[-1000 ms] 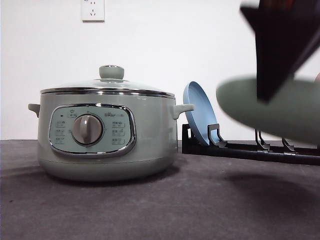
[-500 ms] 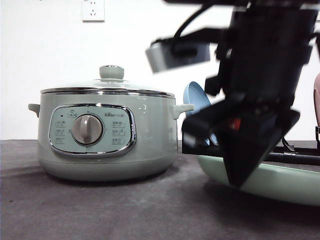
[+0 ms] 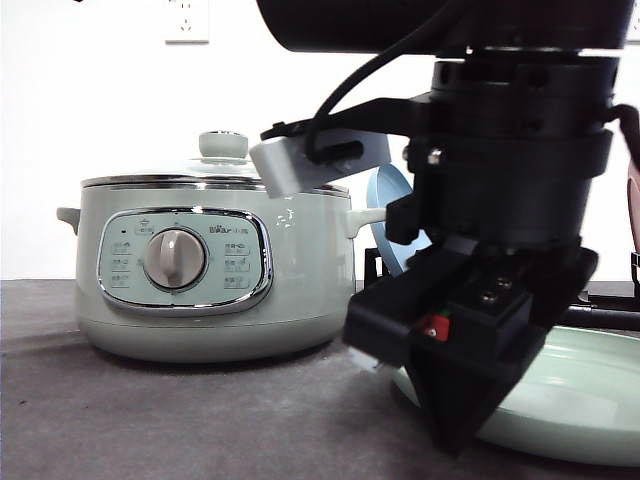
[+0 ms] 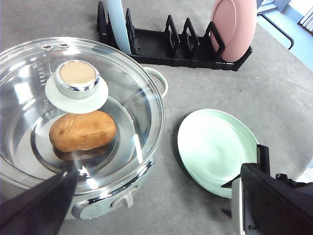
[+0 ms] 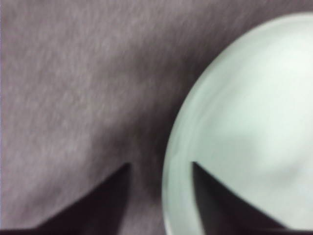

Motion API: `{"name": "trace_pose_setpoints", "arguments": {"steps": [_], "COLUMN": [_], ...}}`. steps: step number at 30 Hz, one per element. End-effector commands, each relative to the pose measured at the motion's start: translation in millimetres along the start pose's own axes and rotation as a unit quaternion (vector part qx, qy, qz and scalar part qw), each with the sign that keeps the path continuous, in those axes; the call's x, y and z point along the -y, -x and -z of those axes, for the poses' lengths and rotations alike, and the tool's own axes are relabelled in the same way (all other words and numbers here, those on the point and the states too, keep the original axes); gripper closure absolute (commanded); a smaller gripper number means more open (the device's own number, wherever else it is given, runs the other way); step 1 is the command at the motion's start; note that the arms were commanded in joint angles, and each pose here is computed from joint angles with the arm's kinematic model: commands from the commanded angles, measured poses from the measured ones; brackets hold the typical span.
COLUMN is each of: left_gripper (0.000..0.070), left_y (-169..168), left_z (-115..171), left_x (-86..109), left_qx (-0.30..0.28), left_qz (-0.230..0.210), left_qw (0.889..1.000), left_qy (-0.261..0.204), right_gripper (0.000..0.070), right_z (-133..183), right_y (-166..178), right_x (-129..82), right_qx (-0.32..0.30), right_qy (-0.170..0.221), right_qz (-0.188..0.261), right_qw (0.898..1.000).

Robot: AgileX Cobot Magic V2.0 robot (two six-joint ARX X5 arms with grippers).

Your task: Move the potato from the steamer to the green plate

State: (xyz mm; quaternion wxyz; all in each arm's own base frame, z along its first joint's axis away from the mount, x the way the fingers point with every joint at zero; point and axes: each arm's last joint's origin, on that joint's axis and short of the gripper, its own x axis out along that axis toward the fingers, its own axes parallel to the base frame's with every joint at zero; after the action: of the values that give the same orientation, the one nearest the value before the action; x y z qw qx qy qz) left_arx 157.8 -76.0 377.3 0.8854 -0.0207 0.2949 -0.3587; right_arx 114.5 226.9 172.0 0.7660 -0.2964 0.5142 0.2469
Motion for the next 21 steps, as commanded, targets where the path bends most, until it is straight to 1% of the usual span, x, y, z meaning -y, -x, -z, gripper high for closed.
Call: {"name": "trace_pose_setpoints", "arguments": {"steps": [1,3,6,9,12,15,18,21], "left_gripper": [0.0,0.0,0.0,0.0,0.0,0.0,0.0,0.0], "left_y": [1,1,1,1,1,1,1,1], "left_z": [-5,-5,-4,-4,-4,-4,-4,-4], "left_x": [2.1,2.1,2.1,2.1,2.1,2.1,2.2,2.2], "left_qx": [0.006,0.006,0.006,0.005,0.004,0.003,0.003,0.003], "left_qz": [0.005,0.005,0.005,0.005,0.005,0.005,0.005,0.005], "left_qw": [1.0,1.0,1.0,1.0,1.0,1.0,1.0,1.0], "left_qy": [-0.009,-0.009,-0.009,-0.009,-0.008,-0.008,-0.008,-0.008], "right_gripper": [0.0317,0.0296,0.028,0.0251,0.0201,0.0197,0.0196,0.0178], "right_z": [-5,-7,-10,-10,-6,3,17,34], "right_y": [10,21,41,64,85,104,125,141], "right_x": [-2,1,9,25,46,71,97,116], "right_qx": [0.012,0.018,0.044,0.086,0.13,0.176,0.228,0.267], "right_qy": [-0.012,-0.017,-0.032,-0.052,-0.085,-0.121,-0.152,-0.183], "right_qz": [-0.019,-0.044,-0.101,-0.127,-0.138,-0.134,-0.127,-0.123], "right_qw": [1.0,0.999,0.993,0.987,0.978,0.968,0.953,0.938]}}
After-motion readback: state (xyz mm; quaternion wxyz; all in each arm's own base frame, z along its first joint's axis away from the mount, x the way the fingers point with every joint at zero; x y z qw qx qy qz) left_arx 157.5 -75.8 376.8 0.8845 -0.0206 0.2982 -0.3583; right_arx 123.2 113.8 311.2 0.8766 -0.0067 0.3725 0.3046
